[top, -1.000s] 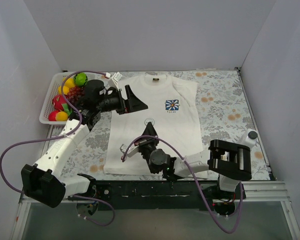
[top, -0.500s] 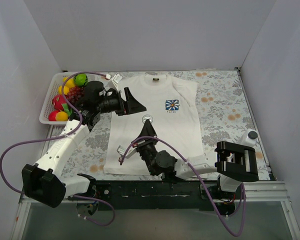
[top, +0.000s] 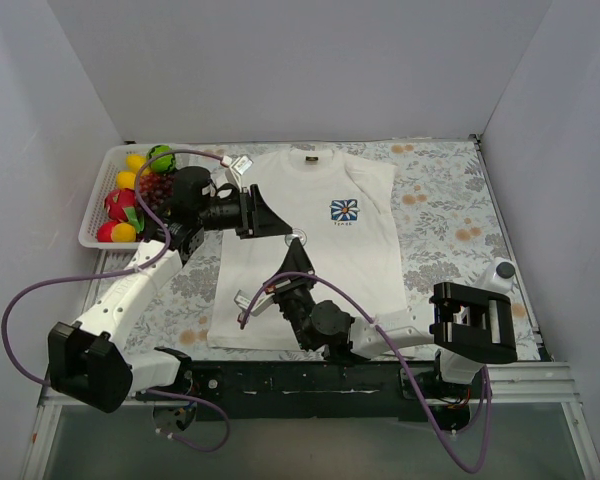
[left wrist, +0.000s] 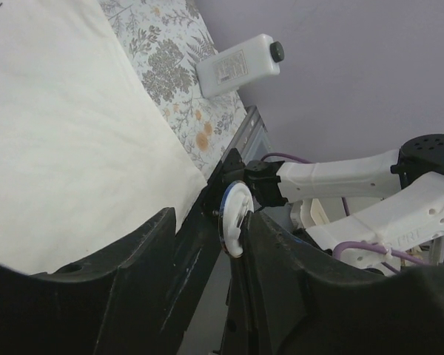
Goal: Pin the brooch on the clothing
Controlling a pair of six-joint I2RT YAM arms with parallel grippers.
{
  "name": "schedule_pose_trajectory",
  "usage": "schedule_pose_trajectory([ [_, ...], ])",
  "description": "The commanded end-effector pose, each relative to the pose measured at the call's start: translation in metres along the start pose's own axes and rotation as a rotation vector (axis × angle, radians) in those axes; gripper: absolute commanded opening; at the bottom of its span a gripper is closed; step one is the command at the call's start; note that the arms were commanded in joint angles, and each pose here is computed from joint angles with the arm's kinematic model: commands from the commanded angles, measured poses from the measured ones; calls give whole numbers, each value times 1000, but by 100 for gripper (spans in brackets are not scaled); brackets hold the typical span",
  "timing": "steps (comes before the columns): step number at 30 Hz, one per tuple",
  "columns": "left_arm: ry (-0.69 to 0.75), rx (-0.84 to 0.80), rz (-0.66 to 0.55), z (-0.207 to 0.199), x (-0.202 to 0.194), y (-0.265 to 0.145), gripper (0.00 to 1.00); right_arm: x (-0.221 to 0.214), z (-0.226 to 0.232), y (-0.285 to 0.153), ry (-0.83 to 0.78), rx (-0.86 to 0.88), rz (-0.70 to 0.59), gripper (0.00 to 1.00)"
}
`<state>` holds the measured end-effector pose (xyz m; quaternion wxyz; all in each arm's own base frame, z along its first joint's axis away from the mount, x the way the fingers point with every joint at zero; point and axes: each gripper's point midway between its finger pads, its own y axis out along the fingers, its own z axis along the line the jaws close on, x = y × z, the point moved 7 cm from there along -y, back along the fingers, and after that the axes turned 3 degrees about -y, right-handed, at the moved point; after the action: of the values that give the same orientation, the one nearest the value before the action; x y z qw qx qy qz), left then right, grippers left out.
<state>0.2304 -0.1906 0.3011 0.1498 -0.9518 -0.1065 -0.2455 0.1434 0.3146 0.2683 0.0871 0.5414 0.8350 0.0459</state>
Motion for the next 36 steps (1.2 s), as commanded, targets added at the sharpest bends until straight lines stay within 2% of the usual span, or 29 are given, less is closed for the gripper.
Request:
schedule_pose_trajectory([
  [1,-9,-53,57,0,-10,-3,45,-41,-51,-11,557,-300,160,1],
  [9,-4,-55,63,1,-15,-5,42,-42,-49,-11,555,-291,171,1],
  [20,-13,-65,39,7,-14,-1,32,-36,-49,-8,539,-293,168,1],
  [23,-8,-84,39,6,-13,0,24,-35,-46,-8,538,-284,173,1],
  [27,-14,-85,36,6,-12,1,0,-35,-48,-7,540,-287,175,1],
  [36,10,-22,-12,11,-11,0,0,-42,-58,-9,600,-286,216,4],
])
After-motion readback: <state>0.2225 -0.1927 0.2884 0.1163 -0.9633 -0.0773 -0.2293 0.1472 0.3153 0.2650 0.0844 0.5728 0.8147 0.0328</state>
